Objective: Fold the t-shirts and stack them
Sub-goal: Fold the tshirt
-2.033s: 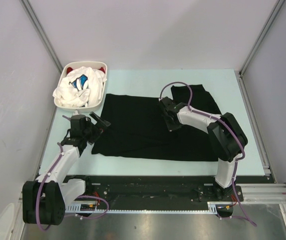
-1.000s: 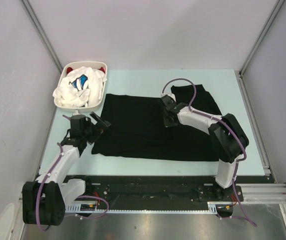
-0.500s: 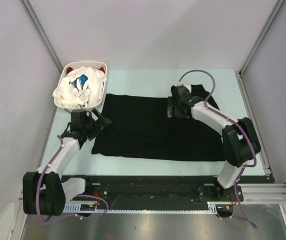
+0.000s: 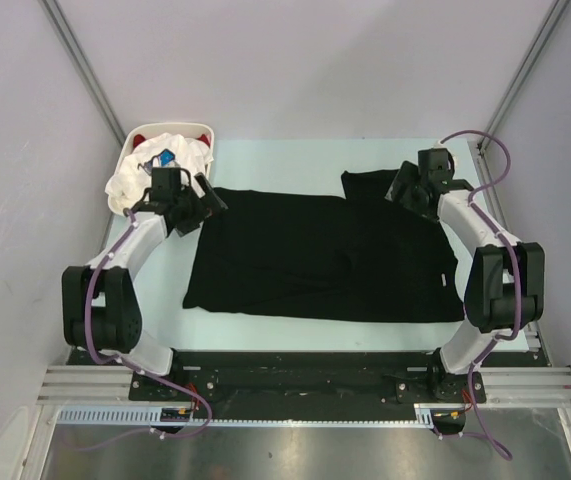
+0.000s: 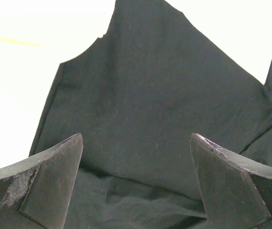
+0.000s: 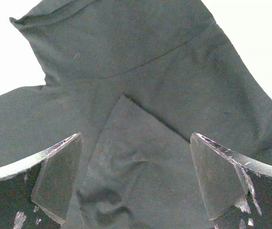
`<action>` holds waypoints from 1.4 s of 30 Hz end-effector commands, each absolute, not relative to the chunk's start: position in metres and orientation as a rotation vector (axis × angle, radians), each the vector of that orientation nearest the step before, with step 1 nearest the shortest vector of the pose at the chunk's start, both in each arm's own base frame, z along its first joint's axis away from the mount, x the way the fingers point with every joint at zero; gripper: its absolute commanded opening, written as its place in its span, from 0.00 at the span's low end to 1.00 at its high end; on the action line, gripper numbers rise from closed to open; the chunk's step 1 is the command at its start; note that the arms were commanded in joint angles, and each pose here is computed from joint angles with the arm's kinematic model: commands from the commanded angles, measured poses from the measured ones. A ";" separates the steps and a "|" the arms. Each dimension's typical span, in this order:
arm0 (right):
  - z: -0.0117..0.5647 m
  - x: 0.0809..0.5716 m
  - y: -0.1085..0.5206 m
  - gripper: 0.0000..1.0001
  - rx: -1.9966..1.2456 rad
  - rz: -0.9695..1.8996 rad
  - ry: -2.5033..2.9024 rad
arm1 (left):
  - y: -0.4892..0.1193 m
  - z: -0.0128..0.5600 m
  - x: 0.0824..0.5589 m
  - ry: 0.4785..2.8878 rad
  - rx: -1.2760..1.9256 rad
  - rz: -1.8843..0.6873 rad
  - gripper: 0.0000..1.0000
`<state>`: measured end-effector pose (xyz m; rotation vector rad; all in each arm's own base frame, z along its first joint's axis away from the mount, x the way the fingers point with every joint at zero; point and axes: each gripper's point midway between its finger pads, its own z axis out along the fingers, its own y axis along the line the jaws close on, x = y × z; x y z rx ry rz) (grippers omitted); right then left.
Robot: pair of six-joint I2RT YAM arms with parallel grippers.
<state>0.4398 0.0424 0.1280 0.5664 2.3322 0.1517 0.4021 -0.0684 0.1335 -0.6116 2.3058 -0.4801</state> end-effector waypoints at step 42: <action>0.061 0.179 0.211 0.99 0.437 0.714 2.495 | -0.192 0.039 0.190 2.385 -0.635 -1.044 1.00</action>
